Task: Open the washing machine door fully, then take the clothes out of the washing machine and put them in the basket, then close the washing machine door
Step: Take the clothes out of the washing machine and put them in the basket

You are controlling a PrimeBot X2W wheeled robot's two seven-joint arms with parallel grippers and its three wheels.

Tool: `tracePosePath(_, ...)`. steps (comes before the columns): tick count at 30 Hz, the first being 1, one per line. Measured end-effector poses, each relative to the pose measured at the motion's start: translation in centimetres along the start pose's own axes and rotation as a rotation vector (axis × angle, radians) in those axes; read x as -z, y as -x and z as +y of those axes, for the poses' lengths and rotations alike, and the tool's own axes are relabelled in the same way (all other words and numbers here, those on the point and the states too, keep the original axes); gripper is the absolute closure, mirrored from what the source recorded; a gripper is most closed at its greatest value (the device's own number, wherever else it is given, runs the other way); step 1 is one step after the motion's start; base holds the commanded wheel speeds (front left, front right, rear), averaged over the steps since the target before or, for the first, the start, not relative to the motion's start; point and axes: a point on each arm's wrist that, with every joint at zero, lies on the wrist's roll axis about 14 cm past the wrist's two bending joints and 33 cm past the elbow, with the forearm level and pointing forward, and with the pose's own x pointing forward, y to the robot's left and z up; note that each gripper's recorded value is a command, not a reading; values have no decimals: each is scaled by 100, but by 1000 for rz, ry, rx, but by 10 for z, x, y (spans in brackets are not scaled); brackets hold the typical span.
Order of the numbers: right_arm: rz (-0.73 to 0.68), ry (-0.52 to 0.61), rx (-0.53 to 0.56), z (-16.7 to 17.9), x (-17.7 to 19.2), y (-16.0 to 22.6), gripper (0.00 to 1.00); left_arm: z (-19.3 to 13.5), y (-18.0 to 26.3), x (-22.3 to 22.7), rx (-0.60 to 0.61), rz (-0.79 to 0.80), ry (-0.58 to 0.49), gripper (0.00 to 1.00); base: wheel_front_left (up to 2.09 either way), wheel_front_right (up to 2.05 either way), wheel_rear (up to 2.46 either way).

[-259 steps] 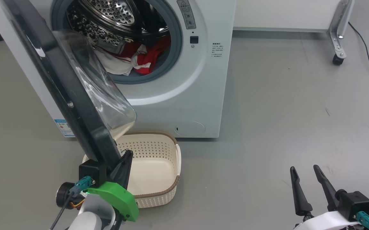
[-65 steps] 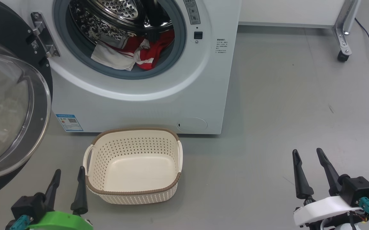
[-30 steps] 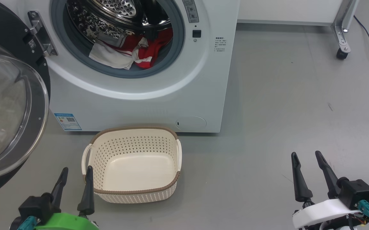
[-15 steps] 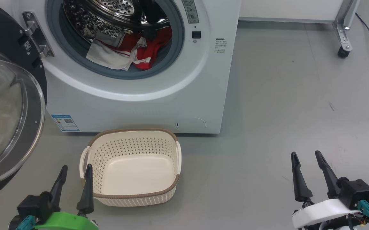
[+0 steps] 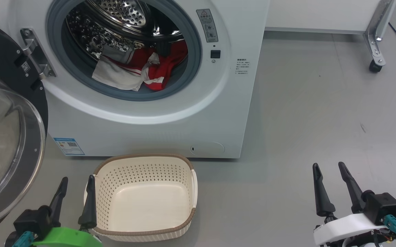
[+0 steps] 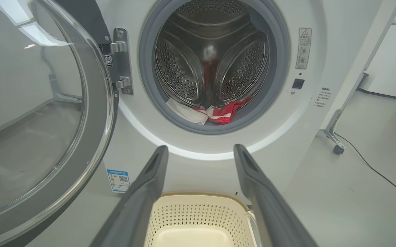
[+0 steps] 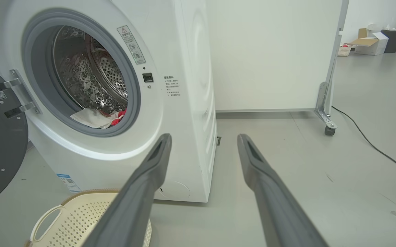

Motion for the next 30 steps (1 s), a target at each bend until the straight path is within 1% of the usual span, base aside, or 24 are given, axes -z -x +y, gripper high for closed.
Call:
tracePosePath(11, 0, -2, 1, 0, 0, 0, 0, -1, 1, 0, 1, 0, -2, 0, 85, -85, 0)
tracePosePath(23, -7, -6, 4, 1, -1, 1, 0, -10, 1, -1, 27, -6, 4, 0, 52, -52, 0)
tracePosePath(30, -3, -6, 5, 1, 0, 1, 0, -9, 0, 0, 25, -2, 2, 0, 39, -39, 0)
